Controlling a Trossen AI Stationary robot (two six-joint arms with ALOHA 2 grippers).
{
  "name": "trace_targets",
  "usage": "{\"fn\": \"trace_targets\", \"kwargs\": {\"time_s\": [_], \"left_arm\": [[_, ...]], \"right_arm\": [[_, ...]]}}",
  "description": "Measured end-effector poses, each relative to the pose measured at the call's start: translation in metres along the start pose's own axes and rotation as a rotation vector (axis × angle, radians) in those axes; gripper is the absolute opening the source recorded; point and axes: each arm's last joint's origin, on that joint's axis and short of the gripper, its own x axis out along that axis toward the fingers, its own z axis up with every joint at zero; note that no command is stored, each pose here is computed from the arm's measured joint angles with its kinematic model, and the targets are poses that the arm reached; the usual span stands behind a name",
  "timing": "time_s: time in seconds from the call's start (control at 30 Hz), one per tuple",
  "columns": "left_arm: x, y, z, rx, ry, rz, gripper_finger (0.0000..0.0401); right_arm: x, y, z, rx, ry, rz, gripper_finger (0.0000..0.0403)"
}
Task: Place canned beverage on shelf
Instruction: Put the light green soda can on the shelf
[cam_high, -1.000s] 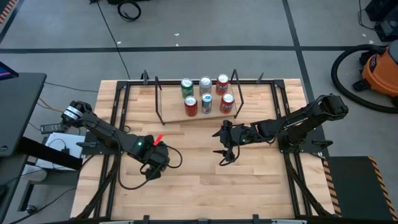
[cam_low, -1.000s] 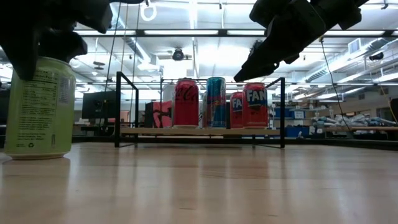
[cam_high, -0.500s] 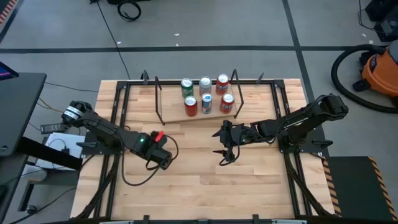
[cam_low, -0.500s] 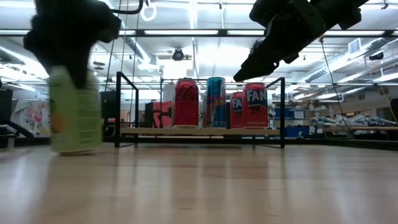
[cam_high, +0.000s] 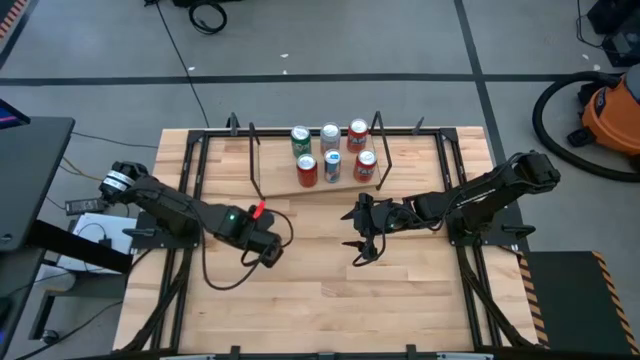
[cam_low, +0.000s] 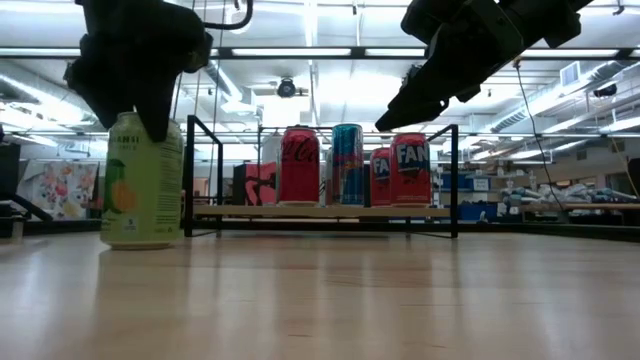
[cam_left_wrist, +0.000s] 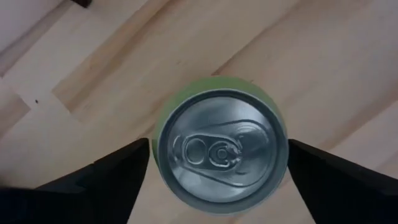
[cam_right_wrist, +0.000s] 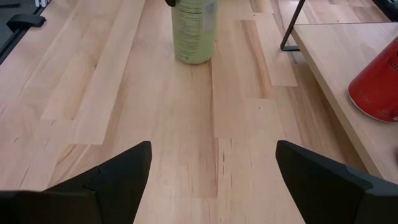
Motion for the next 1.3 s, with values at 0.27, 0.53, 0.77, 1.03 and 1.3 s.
{"fn": "trace_targets", "kwargs": {"time_s": [0.27,0.53,0.77,1.03,1.3], "left_arm": [[0.0020,0.0031,0.0074,0.296,0.041,-0.018,0.0396],[0.0015,0.0027,0.0050,0.844,0.045,-0.033,0.0396],[0.0019,0.0022,0.0079,1.087,0.019,-0.035,0.0395],[0.0016,-0.0005,0.0080,1.154,-0.004,-0.052,0.0395],[0.0012,-0.0007,0.0082,1.138,-0.005,-0.053,0.0336]], "right_arm": [[0.0000,0.0000,0.0000,0.000,0.000,0.000,0.0354],[0.0000,0.0000,0.0000,0.000,0.000,0.000,0.0354],[0.0000,0.0000,0.0000,-0.002,0.000,0.000,0.0354],[0.0000,0.0000,0.0000,-0.003,0.000,0.000,0.0354],[0.0000,-0.0001,0.0000,-0.003,0.000,0.000,0.0354]]}}
